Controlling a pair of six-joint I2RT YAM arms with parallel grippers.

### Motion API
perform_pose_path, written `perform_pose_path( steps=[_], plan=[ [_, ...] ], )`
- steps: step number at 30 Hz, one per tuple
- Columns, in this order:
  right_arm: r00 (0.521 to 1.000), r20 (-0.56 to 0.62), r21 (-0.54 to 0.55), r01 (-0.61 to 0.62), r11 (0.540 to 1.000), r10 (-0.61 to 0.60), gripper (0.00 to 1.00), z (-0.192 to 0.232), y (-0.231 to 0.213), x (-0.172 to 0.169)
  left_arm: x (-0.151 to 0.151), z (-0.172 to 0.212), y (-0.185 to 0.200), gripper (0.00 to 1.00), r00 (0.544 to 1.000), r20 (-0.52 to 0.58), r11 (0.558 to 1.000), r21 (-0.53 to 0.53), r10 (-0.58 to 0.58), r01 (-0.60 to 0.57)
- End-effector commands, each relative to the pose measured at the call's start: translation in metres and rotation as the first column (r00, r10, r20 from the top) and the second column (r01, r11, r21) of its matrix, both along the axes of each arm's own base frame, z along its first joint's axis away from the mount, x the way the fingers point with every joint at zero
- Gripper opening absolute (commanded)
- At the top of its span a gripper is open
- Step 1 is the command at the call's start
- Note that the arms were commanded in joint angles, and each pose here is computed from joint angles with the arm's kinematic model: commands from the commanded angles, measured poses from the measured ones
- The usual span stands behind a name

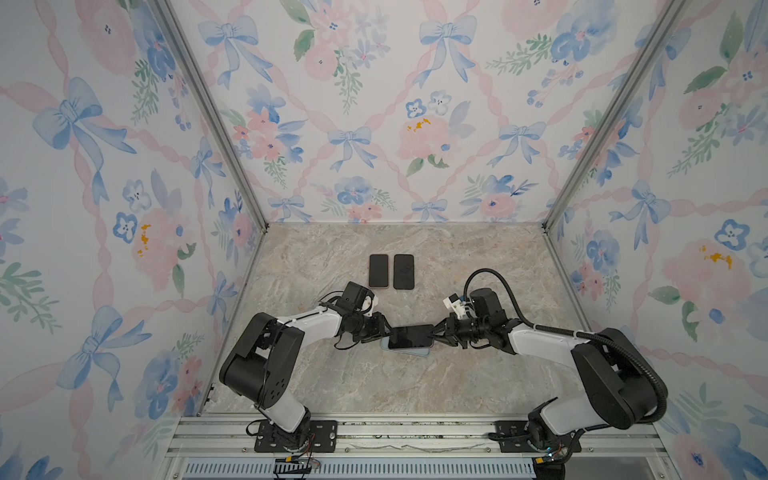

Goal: Put the phone into the phone case
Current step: 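Press the phone down into the pale blue case with both grippers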

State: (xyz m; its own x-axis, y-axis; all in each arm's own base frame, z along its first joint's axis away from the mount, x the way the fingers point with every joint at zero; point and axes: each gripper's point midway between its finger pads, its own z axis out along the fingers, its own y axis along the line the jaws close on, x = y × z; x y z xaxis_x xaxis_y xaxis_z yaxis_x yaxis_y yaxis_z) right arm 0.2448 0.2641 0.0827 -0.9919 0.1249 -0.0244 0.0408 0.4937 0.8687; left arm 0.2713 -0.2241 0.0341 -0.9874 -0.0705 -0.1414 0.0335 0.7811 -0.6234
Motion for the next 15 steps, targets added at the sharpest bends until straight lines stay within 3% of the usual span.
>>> perform_pose_path(
  steps=[1,15],
  plan=[
    [1.0,0.006,0.029,-0.028,0.999,0.028,0.0,0.003,0.005,0.002,-0.002,-0.006,0.0,0.47,1.0,-0.022,1.0,-0.015,0.004,-0.004],
    [0.999,-0.032,0.043,-0.034,0.999,0.035,0.0,-0.013,0.012,0.002,-0.017,-0.014,0.005,0.46,0.999,-0.05,1.0,-0.023,0.011,-0.012]
  ],
)
